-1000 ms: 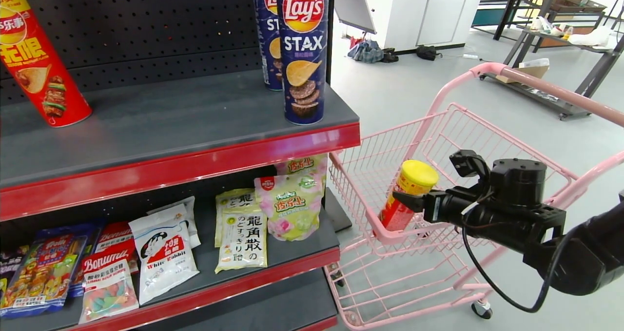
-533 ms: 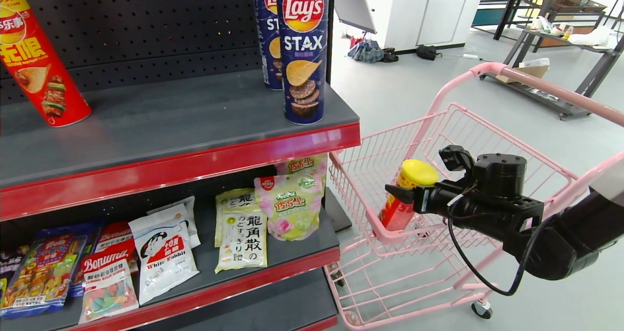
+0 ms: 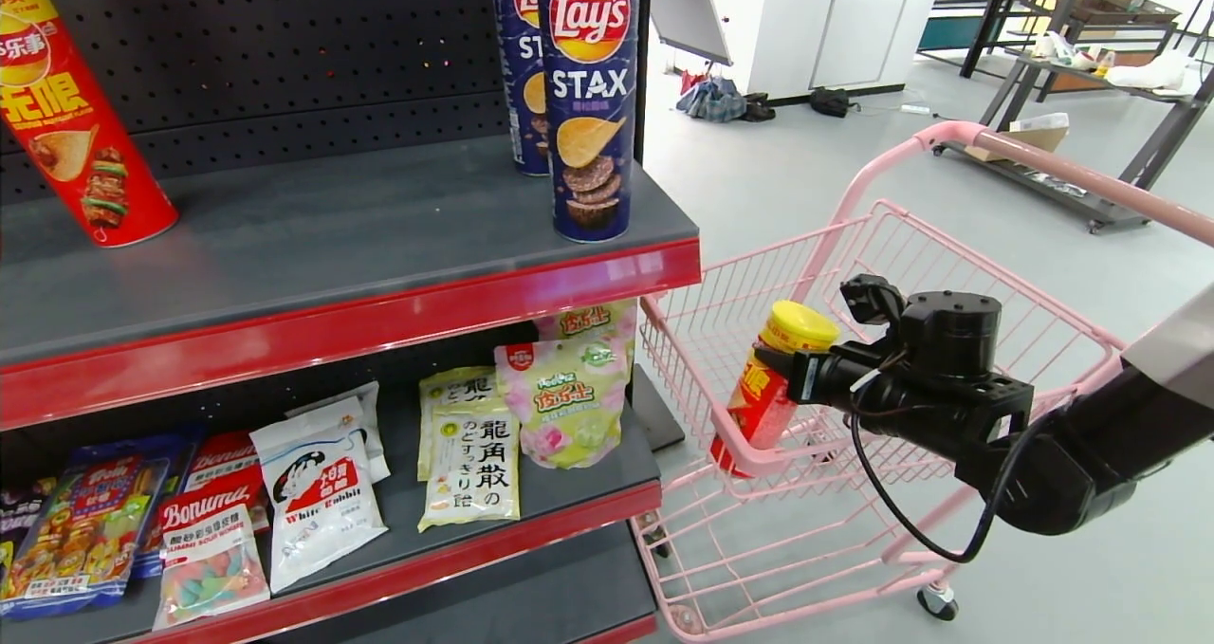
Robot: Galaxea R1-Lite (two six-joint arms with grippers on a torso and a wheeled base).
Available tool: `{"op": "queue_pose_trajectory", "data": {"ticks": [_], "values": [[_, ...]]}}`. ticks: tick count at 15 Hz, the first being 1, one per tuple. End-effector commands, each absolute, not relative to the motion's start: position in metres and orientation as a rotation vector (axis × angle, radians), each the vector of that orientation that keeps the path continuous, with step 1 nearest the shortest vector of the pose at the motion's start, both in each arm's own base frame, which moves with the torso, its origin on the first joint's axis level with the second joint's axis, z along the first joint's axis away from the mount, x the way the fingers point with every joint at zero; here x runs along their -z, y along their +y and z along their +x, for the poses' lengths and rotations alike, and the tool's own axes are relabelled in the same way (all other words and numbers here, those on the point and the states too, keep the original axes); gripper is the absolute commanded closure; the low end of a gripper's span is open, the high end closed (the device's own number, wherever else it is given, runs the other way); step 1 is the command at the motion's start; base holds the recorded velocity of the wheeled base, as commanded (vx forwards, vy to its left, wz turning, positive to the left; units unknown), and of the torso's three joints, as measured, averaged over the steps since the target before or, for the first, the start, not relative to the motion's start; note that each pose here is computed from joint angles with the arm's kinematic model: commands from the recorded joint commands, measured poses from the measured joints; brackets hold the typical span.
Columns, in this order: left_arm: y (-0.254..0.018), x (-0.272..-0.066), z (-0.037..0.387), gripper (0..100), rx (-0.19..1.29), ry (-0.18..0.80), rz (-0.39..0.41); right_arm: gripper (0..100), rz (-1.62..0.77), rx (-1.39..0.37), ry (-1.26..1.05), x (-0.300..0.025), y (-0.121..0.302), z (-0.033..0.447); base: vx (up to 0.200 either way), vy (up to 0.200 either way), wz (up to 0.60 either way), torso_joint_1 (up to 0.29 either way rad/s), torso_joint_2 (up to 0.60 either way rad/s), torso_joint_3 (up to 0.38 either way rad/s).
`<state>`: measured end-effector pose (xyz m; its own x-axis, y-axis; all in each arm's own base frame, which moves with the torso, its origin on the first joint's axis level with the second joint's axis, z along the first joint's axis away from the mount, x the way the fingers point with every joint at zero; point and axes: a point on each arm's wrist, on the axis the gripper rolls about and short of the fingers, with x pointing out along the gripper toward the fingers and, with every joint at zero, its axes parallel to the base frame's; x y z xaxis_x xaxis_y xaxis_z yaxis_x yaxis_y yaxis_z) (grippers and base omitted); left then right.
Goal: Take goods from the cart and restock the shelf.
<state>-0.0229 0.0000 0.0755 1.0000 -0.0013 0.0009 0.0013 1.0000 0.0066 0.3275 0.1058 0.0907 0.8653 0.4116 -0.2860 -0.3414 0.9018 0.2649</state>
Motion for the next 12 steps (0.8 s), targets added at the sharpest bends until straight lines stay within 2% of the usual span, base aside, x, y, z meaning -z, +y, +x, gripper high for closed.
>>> {"op": "queue_pose_trajectory", "data": {"ticks": [1, 2, 5, 8, 9, 10, 12], "values": [[0.000, -0.075, -0.023, 0, 0.002, 0.000, 0.006, 100, 0.207, -0.390, 0.263, -0.121, 0.102, 0.319, 0.000, 0.000, 0.00, 0.000, 0.00, 0.000], [0.000, -0.075, -0.023, 0, 0.002, 0.000, 0.006, 100, 0.206, -0.385, 0.244, -0.127, 0.101, 0.317, 0.000, 0.000, 0.00, 0.000, 0.00, 0.000], [0.000, -0.075, -0.023, 0, 0.002, 0.000, 0.003, 100, 0.124, -0.347, -0.011, -0.199, 0.075, 0.301, 0.000, 0.000, 0.00, 0.000, 0.00, 0.000], [0.000, -0.075, -0.023, 0, 0.002, 0.000, 0.003, 100, 0.074, -0.321, -0.100, -0.250, 0.059, 0.269, 0.000, 0.000, 0.00, 0.000, 0.00, 0.000], [0.000, -0.075, -0.023, 0, 0.002, 0.000, 0.003, 100, 0.055, -0.309, -0.108, -0.269, 0.053, 0.250, 0.000, 0.000, 0.00, 0.000, 0.00, 0.000], [0.000, -0.075, -0.023, 0, 0.003, 0.000, 0.005, 100, 0.041, -0.284, -0.085, -0.289, 0.043, 0.211, 0.000, 0.000, 0.00, 0.000, 0.00, 0.000], [0.000, -0.075, -0.023, 0, 0.002, 0.000, 0.005, 100, -0.008, -0.121, 0.006, -0.295, 0.027, 0.148, 0.000, 0.000, 0.00, 0.000, 0.00, 0.000]]}}
